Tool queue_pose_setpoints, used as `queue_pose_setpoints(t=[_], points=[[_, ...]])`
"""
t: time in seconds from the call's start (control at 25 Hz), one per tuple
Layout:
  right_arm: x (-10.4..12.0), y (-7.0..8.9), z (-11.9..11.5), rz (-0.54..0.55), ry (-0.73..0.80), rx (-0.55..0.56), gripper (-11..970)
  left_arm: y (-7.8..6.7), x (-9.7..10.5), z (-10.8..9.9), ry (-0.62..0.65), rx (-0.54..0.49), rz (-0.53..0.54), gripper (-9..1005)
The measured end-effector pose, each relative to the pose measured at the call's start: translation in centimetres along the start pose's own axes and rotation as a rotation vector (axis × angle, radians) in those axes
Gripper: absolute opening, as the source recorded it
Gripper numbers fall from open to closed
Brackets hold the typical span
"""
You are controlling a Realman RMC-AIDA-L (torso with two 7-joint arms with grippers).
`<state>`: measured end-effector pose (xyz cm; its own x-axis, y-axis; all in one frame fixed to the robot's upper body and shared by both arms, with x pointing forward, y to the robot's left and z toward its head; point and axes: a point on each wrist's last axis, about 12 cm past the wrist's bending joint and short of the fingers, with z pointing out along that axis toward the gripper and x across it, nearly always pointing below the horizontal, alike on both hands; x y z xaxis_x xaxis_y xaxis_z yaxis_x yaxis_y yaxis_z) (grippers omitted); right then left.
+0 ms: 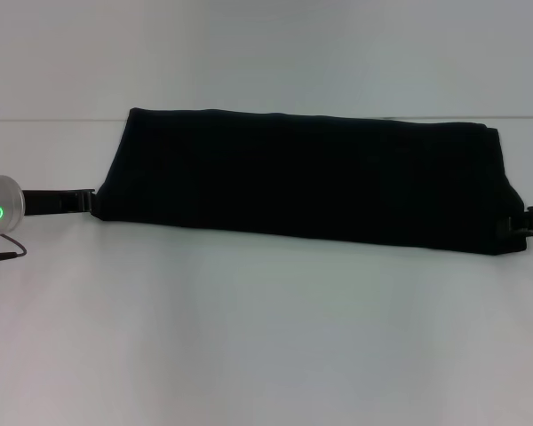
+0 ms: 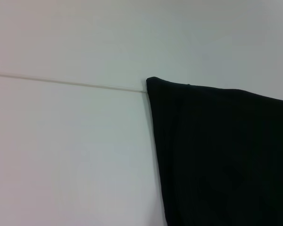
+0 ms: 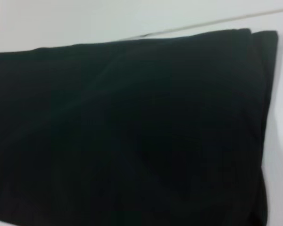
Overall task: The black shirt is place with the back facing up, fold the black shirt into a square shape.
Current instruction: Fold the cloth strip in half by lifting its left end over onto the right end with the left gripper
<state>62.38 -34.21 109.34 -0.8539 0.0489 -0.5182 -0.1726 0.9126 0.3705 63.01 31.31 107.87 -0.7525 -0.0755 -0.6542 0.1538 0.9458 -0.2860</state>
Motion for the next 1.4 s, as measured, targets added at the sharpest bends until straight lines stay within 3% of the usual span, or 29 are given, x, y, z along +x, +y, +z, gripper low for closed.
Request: queue_pose_setpoints(t=[0.48, 1.4], points=[[0.7, -0.7, -0.3, 0.015, -0.012, 0.005, 32, -0.1, 0.0, -0.2, 0.006, 0.020, 0.000, 39], [2.9, -2.2, -2.2, 0.043, -0.048, -0.034, 55, 1.9, 2.6, -3.9, 0.034, 0.067, -0.056, 61]])
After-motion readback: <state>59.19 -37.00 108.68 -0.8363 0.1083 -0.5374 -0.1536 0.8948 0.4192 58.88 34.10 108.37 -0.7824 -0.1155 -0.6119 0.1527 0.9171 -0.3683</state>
